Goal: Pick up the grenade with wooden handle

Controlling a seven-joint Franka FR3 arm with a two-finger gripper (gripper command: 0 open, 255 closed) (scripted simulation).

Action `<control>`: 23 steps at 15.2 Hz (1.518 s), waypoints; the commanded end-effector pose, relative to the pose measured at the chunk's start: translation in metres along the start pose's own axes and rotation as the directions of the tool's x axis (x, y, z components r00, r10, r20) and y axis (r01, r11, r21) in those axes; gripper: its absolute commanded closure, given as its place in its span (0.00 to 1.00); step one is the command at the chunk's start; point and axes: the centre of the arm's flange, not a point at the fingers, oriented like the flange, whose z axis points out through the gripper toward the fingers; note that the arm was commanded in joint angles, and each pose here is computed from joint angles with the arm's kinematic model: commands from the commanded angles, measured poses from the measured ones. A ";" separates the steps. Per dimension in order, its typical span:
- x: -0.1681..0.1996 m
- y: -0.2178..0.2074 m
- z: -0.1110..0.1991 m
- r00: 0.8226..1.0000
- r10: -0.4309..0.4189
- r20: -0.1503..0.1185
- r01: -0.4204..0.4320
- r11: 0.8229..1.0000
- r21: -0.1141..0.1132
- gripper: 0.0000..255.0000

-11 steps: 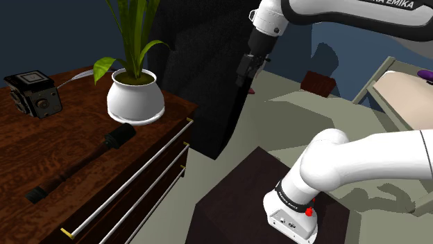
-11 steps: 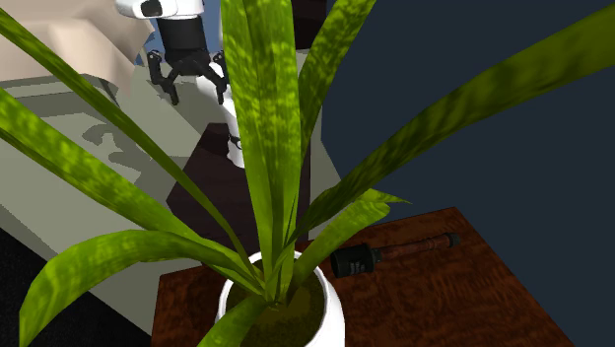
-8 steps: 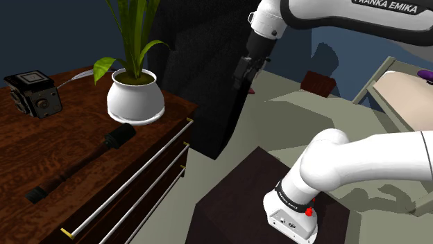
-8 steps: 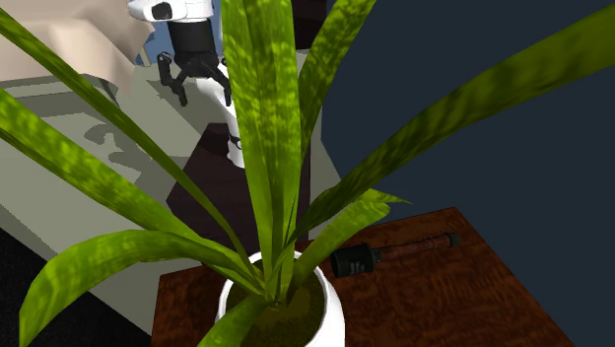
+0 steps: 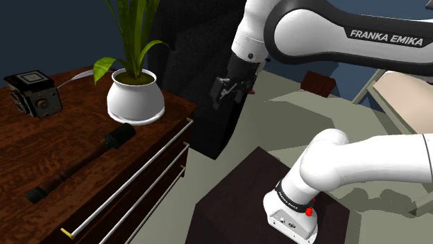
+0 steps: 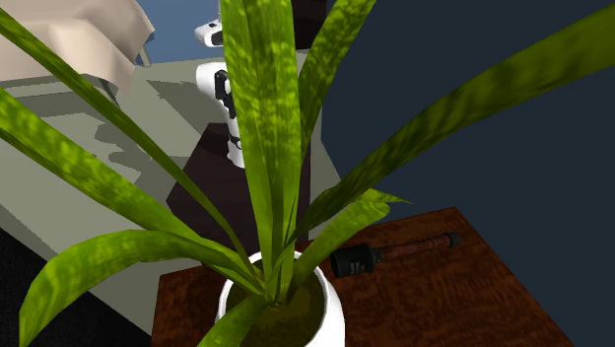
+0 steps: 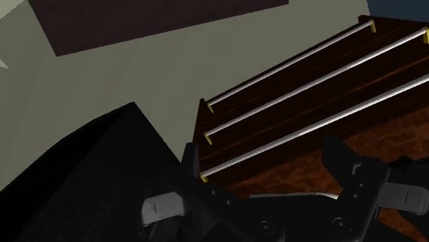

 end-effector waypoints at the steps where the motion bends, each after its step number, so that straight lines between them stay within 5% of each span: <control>1: -0.004 -0.024 0.009 0.997 0.075 -0.002 -0.075 0.997 0.000 0.00; 6: -0.010 -0.086 0.033 0.971 0.240 -0.008 -0.240 0.971 -0.002 0.00; 12: -0.002 -0.159 0.063 0.903 0.429 -0.015 -0.429 0.903 -0.002 0.00; 17: 0.016 -0.219 0.088 0.819 0.574 -0.022 -0.574 0.819 -0.002 0.00; 23: 0.050 -0.284 0.118 0.687 0.726 -0.029 -0.726 0.688 0.000 0.00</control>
